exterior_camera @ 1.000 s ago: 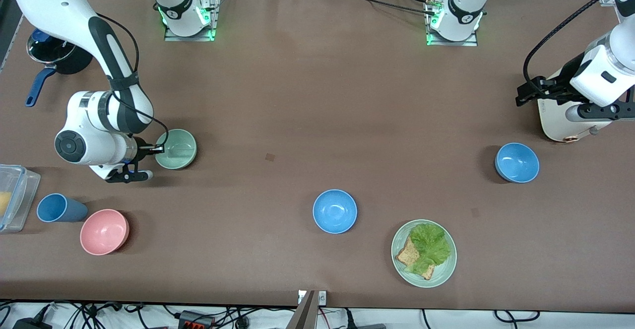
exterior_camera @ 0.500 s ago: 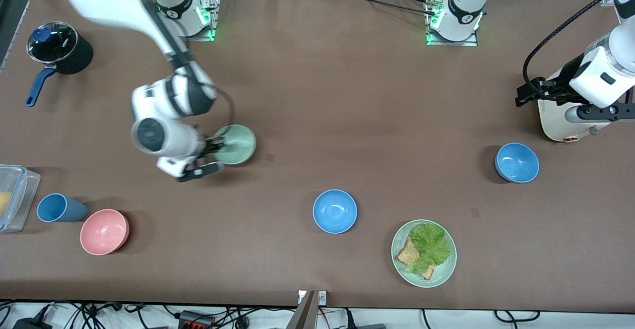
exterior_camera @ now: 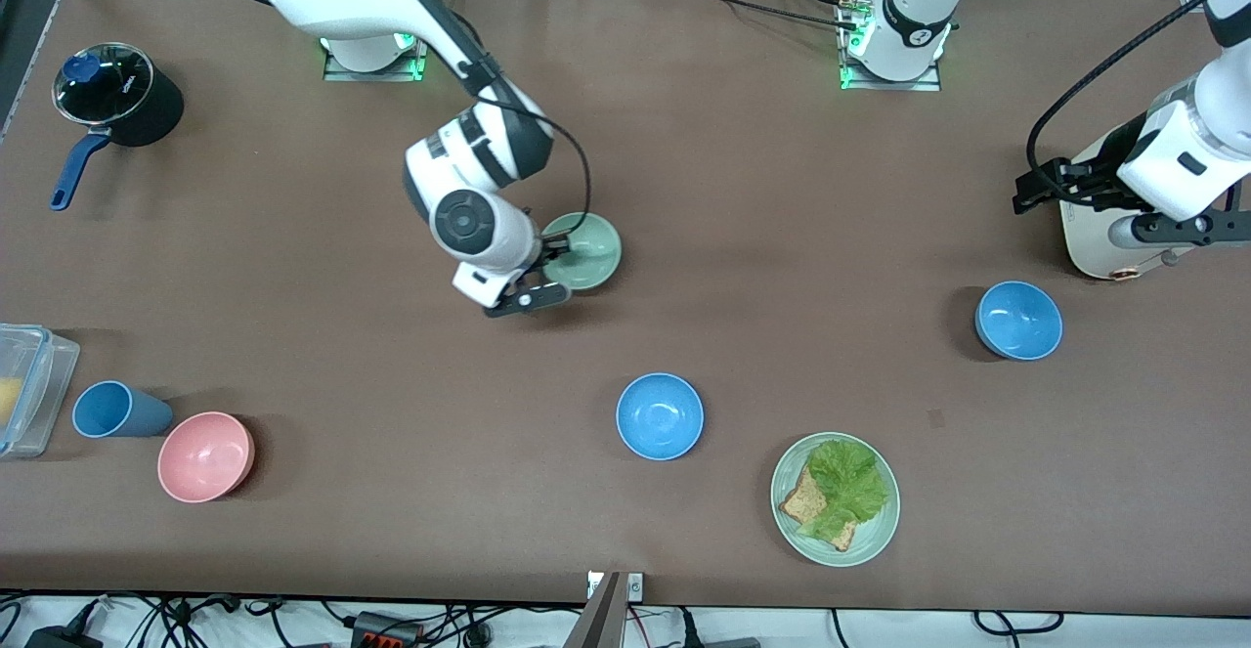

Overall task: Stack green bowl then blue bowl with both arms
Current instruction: 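Grasp the green bowl rim with the right gripper and lift it, then set the green bowl mid-table while the left gripper reaches the blue bowl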

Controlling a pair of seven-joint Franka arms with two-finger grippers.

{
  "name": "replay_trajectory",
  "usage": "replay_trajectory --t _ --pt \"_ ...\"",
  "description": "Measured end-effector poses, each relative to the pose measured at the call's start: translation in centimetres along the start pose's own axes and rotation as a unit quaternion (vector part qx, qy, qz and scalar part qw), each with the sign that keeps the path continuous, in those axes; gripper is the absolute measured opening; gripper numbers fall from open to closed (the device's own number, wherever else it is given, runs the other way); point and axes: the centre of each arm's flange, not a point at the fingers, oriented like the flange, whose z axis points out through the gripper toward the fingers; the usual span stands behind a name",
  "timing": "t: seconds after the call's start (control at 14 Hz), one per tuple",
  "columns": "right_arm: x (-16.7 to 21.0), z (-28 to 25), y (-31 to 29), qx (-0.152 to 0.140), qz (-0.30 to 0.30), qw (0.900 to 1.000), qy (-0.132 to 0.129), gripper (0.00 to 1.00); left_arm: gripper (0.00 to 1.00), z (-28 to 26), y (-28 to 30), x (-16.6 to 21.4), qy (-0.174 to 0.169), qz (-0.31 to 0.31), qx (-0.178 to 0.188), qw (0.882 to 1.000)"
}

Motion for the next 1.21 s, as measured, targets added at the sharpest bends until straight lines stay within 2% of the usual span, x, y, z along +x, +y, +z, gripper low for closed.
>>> replay_trajectory --t 0.36,0.5,0.57,0.71,0.93,1.21 --pt "0.0 2.8 -3.8 0.0 0.011 1.0 -0.01 0.04 1.0 4.5 -6.3 2.4 -0.048 -0.029 -0.01 0.998" --pt "0.2 3.8 -4.0 -0.001 0.011 1.0 -0.015 0.04 1.0 7.1 -8.8 4.0 -0.052 -0.015 -0.017 0.998" --pt "0.3 4.0 -4.0 -0.001 0.013 1.0 -0.015 0.11 1.0 8.5 -10.1 4.9 -0.051 -0.011 -0.02 0.998" --pt "0.8 3.1 -4.1 0.003 0.022 1.0 -0.005 0.14 1.0 11.7 -13.0 6.3 -0.048 -0.012 -0.02 0.999" --pt "1.9 -1.3 -4.8 0.015 0.038 0.999 0.024 0.44 1.0 16.4 -14.8 6.9 -0.031 -0.002 0.014 0.999" --pt "1.7 -15.7 0.2 0.016 0.077 0.993 0.086 0.82 1.0 22.6 -16.7 5.4 0.014 0.008 0.021 1.0"
